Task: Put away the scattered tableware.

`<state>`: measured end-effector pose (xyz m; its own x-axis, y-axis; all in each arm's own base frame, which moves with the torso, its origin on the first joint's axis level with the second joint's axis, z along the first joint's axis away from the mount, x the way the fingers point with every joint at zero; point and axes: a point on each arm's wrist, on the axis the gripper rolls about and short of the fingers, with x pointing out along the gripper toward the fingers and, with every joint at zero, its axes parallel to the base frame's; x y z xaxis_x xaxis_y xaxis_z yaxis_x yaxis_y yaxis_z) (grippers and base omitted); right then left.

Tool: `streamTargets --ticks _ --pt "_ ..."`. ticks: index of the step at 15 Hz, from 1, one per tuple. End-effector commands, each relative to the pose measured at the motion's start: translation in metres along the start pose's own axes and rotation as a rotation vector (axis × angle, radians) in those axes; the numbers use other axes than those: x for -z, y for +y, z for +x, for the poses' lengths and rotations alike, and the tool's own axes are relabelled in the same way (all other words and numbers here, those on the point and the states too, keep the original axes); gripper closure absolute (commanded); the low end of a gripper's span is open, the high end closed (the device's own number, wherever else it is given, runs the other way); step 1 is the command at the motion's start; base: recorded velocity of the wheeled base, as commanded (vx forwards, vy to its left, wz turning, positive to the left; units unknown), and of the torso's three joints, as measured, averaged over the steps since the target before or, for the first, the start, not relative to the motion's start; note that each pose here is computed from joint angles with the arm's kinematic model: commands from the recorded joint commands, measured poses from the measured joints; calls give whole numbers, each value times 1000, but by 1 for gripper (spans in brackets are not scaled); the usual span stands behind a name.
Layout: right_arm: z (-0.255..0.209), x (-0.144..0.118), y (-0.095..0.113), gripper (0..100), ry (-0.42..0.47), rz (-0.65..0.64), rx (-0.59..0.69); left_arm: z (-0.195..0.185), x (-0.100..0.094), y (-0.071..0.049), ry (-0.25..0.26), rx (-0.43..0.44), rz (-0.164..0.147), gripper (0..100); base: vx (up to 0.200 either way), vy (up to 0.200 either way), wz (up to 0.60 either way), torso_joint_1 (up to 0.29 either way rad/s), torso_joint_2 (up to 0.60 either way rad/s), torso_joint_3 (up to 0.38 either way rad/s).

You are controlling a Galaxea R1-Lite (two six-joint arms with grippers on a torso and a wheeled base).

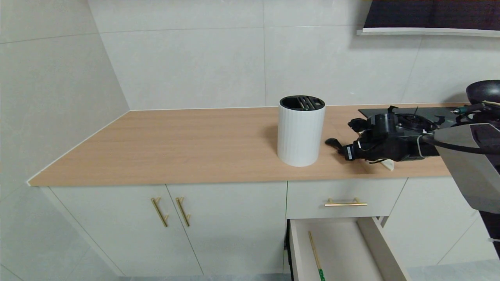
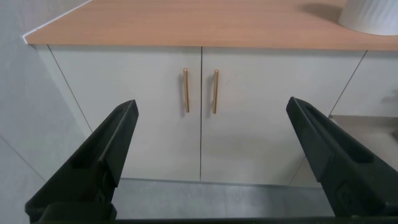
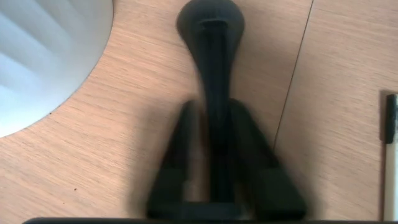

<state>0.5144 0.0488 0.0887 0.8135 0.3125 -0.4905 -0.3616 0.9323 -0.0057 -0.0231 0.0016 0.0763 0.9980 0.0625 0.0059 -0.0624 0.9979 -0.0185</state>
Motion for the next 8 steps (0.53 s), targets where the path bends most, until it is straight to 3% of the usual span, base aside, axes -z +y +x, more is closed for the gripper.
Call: streamTargets --ticks 1,3,5,8 --pt "5 6 0 100 17 3 -3 0 0 0 1 0 0 0 0 0 0 0 0 0" --pt "3 2 0 100 7 2 5 0 0 0 0 0 0 0 0 0 0 0 0 0" --pt "-16 -19 1 100 -34 29 26 0 0 0 1 0 0 0 0 0 0 0 0 0" --pt "-94 -58 13 100 -52 189 138 0 0 0 1 0 0 0 0 0 0 0 0 0"
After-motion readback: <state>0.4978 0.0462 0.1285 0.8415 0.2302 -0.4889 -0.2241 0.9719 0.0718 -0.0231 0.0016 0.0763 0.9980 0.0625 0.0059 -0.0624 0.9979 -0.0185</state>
